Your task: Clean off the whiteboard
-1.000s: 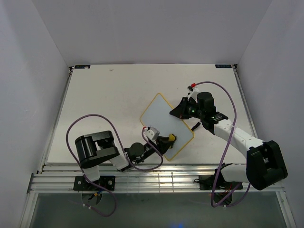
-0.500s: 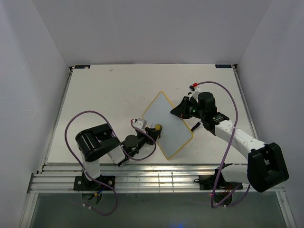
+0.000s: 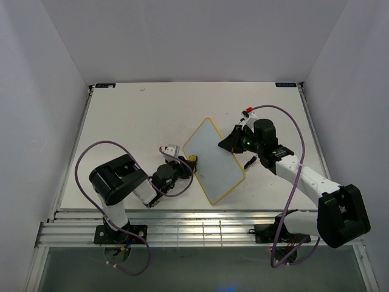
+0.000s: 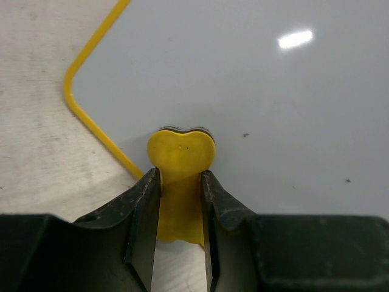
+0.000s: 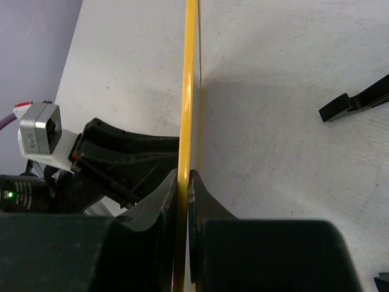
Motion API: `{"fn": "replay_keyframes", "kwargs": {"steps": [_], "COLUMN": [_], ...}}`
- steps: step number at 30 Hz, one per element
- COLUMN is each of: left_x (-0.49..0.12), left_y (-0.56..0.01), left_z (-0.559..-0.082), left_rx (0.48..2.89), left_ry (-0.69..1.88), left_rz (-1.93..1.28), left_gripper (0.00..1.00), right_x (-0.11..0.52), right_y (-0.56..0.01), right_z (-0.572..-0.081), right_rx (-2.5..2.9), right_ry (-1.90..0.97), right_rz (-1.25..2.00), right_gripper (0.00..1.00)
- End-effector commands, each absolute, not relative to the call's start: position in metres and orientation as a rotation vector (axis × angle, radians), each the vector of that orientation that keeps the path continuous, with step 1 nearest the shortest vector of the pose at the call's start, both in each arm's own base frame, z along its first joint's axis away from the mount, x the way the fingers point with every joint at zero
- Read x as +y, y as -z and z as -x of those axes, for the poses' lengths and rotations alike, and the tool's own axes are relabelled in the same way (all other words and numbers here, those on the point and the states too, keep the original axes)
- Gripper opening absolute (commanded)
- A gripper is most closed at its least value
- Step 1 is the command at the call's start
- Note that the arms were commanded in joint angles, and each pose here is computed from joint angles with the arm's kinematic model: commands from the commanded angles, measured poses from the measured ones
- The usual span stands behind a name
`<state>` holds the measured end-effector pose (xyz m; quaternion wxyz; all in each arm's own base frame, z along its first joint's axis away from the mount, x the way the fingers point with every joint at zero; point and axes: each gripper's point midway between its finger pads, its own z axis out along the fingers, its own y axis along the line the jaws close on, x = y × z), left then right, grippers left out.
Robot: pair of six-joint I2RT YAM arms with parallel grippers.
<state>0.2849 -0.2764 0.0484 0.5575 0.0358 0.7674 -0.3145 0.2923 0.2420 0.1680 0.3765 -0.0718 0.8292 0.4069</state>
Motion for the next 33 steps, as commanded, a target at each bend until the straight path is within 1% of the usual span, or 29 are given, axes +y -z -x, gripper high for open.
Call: {"fn": "replay_keyframes", "kwargs": {"steps": [1, 6, 13, 19, 26, 33], "left_x": [-0.259, -0.253, -0.247, -0.24, -0.244, -0.254], "left_y": [-0.019, -0.014, -0.006, -0.011, -0.017, -0.006], "left_z": [-0.291, -0.307, -0.318, -0.328, -0.333, -0.318], "left_rx": [1.95, 1.996, 2.082, 2.079, 2.079, 2.13], "left_ry": [0.683, 0.683, 0.566, 0.488, 0.501, 0.566], "left_rz": [-0.053, 0.011, 0.061, 0.077, 0.07, 0.064], "left_gripper": [0.0, 0.0, 0.0, 0.0, 0.0, 0.0], "right_x": [0.258, 0.259, 0.26, 0.263, 0.262, 0.263], "right_y": [-0.158, -0.159, -0.159, -0.171, -0.173, -0.177], "right_z": [-0.246, -0.244, -0.241, -0.237, -0.237, -0.238], "right_rx": [2.207, 2.201, 2.197, 2.157, 2.145, 2.124], "right_ry": [-1.188, -1.207, -1.222, -1.267, -1.26, -1.278], "right_rz": [0.316, 0.332, 0.337, 0.362, 0.357, 0.335], "right_gripper": [0.08, 0.08, 0.08, 0.08, 0.08, 0.08]}}
